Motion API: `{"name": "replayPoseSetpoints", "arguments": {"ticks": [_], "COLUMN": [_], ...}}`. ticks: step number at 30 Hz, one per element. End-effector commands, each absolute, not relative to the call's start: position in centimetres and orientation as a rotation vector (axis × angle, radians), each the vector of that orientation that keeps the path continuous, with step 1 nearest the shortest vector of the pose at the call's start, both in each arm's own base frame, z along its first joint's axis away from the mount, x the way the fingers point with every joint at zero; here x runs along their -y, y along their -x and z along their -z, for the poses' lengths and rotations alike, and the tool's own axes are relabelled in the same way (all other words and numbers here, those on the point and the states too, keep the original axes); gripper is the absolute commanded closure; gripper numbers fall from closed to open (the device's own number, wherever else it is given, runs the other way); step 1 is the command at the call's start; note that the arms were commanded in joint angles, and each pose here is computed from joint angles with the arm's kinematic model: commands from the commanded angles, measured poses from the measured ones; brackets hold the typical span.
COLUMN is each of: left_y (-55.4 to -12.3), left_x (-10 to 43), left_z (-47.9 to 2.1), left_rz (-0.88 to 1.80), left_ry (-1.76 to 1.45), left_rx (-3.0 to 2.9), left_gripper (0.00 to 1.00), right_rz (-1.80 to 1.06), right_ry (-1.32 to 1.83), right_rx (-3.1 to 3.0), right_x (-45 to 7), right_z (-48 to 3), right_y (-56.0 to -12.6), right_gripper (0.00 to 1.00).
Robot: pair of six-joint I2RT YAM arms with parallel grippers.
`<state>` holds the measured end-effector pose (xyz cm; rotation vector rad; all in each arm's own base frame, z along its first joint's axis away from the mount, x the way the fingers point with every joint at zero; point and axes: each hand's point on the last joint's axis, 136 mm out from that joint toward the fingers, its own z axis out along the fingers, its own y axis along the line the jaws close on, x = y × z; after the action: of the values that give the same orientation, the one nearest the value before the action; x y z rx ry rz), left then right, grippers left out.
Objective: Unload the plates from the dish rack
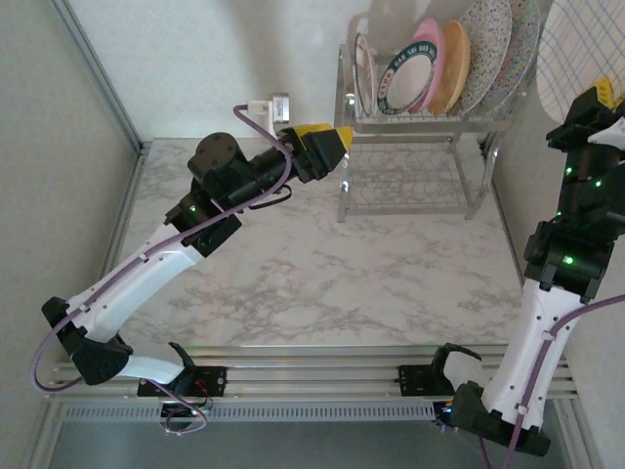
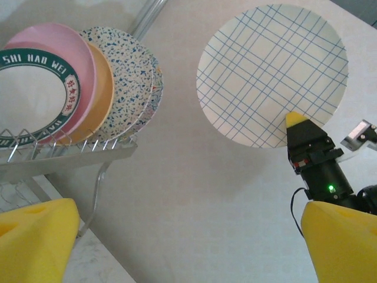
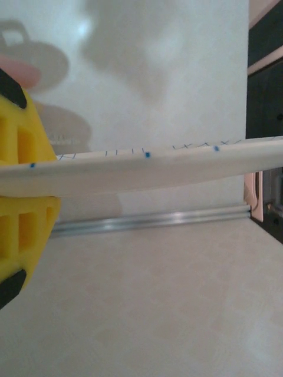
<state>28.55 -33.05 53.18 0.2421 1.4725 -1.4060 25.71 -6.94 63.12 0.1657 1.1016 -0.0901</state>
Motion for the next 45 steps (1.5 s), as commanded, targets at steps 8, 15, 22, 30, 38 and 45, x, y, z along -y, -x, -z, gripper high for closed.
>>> {"name": "replayPoseSetpoints", "arguments": {"ticks": [8,15,22,30,38,45], "left_y": [-27.9,-30.0,-32.0,-34.6,-38.3,-40.0], "left_x": [34.2,36.2,36.6,38.4,38.8,38.5], "left_z": [-54.1,-52.9,-53.2,-54.3,-53.5,-54.1], "left_rz": [1.562,1.623,1.733,1.886,1.8,1.821], "left_ry": [-0.202,-0.151,-0.107,-0.088,-0.037,-0.015], "left_rx": [-1.498,-1.602,-1.611,-1.535,-1.575,-1.521], "left_gripper": [0.06,0.11,0.14,0.21,0.31,0.42], "right_rz": [-0.338,-0.669,-0.847,-0.982,-1.102,-1.194], "right_ry": [-0.181,-0.276,-0.313,-0.297,-0.261,-0.212], "right_rx": [-1.097,-1.171,-1.213,-1.288,-1.299,-1.352], "right_x": [2.0,0.2,-1.0,-3.9,-6.4,-9.8], "right_z": [-63.5,-61.8,-61.3,-59.9,-60.8,-60.3], "right_y": [-22.6,-24.3,-26.3,-28.7,-31.4,-33.5], "right_gripper": [1.0,1.0,1.0,1.0,1.0,1.0]}}
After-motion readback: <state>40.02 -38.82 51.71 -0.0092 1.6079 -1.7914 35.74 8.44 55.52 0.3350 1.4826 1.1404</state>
